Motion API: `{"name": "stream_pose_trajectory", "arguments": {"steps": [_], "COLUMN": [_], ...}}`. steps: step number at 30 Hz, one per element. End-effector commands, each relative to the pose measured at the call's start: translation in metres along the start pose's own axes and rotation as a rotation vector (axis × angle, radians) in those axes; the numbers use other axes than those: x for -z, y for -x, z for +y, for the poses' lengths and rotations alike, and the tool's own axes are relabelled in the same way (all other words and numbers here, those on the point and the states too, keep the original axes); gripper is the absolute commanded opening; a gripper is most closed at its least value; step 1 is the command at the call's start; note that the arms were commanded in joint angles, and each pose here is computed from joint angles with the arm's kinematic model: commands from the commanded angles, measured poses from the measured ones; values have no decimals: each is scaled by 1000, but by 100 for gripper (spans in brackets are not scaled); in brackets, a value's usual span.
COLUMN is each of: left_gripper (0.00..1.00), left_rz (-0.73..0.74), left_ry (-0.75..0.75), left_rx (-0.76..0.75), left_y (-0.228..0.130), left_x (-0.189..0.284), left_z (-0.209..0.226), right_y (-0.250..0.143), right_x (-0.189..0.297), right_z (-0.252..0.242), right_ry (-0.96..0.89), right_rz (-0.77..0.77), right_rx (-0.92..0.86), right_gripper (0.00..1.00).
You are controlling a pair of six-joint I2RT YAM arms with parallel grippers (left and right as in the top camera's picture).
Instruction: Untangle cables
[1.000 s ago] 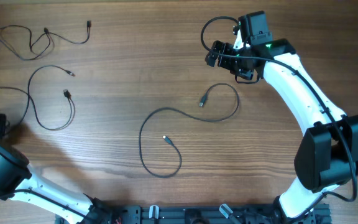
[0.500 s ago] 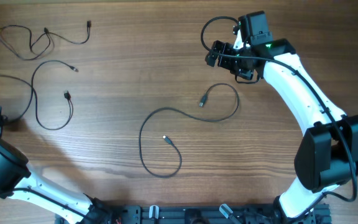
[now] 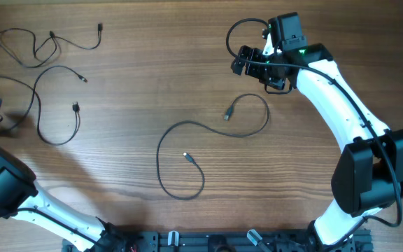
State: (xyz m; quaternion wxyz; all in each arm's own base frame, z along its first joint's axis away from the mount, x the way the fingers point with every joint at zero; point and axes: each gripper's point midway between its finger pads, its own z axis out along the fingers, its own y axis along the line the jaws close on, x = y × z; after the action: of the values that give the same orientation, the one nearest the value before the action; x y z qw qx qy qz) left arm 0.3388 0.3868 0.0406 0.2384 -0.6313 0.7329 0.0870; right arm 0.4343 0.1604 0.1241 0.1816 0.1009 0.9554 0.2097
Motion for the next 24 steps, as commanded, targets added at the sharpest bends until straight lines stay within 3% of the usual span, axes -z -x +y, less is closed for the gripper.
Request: {"name": "stream_pose_trajectory", "arguments": {"steps": [1,4,6,8,9,10,11,13,16,18,21,22,24], "left_gripper": [100,100,100,100,100,100,100,100,100,100,100,100,100], "left_rz": [3,-32,-19,100,274,393,527,635,743,775,731,713,690], "left_ry": [-3,-59,-239,-436,-613,-681,-682,-675,-658,-639,-573,-545,-489], "left_rx": [-59,-95,-145,-197,-251,-283,-337,-562,-757,-836,-945,-990,-1067], "left_y": [-3,-2,-14,-49,-94,-126,-170,-237,-301,-329,-353,-361,-376], "left_x": [14,56,120,169,207,226,241,261,289,302,305,306,307], "left_z": [-12,-38,-82,-115,-141,-150,-153,-152,-144,-140,-134,-131,-122], "right_y": [0,0,0,0,0,0,0,0,0,1,13,6,-17], "right_x": [0,0,0,0,0,0,0,0,0,0,1,1,7], "right_z": [3,3,3,3,3,3,3,3,3,4,11,9,31], "right_ry": [11,11,11,11,11,11,11,11,11,14,46,40,178], "right_rz": [1,1,1,1,1,1,1,1,1,0,-45,-14,127], "right_rx": [14,14,14,14,13,14,14,14,14,4,-153,-225,-166], "right_gripper": [100,100,99,100,100,100,100,100,100,100,100,100,100]}}
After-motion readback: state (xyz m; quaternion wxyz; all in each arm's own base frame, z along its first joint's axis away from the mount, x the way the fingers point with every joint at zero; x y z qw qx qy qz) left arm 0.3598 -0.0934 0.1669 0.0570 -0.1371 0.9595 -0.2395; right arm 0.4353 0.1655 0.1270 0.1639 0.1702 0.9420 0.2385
